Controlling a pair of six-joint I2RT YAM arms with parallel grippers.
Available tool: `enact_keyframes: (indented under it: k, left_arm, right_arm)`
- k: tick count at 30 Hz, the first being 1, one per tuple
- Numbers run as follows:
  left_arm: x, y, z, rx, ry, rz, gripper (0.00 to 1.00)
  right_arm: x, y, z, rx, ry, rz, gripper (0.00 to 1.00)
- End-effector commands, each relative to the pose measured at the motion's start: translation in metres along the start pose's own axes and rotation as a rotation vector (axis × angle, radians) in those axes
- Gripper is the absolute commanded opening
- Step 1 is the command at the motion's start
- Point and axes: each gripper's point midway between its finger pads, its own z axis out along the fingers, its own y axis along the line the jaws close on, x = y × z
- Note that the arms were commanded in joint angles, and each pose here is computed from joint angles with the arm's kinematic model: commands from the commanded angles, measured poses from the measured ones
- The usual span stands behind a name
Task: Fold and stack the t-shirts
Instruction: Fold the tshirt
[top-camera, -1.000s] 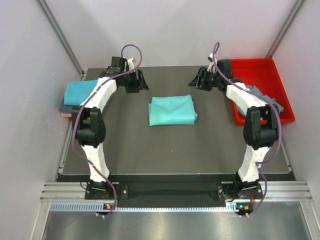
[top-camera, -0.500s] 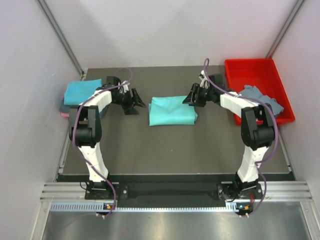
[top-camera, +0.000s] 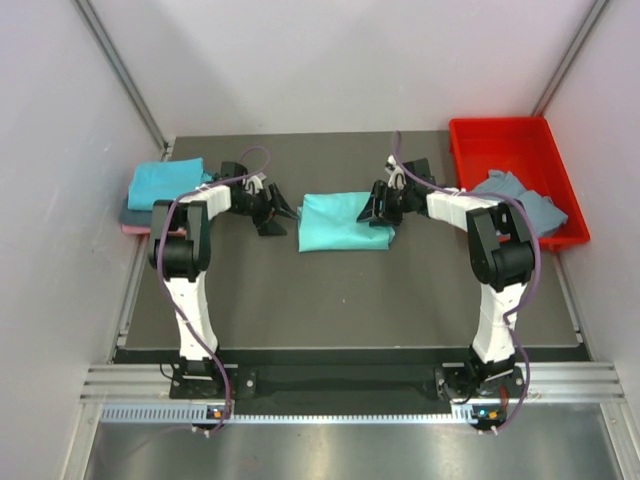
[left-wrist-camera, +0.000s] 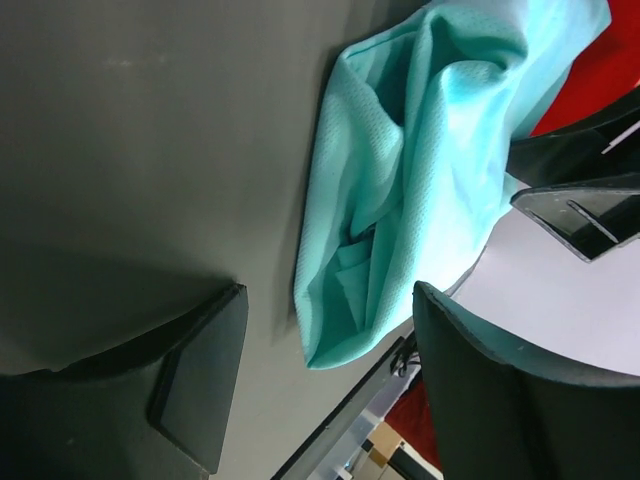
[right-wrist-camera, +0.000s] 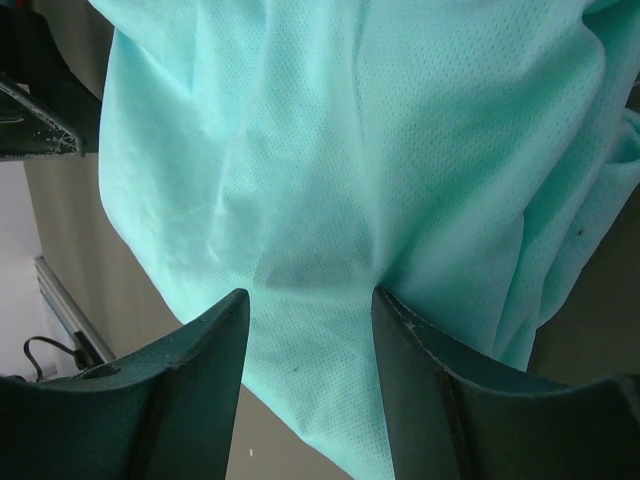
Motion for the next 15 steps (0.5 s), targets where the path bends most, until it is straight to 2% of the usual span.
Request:
enact_keyframes:
  k: [1, 6, 15]
  left_arm:
    - [-0.011, -0.013, 0.008, 0.054, -0.02, 0.05, 0.72]
    - [-0.004, -0.016, 0.021, 0.079, 0.016, 0.036, 0.71]
    - [0.002, -0.018, 0.036, 0.098, 0.049, 0.021, 0.67]
  right_arm:
    - [-0.001, 0.0, 0.003, 0.001, -0.011, -0.04, 0.52]
    - [0.014, -0.012, 0.007, 0.026, 0.019, -0.014, 0.52]
    - [0.009, -0.013, 0.008, 0.033, 0.005, -0.02, 0.52]
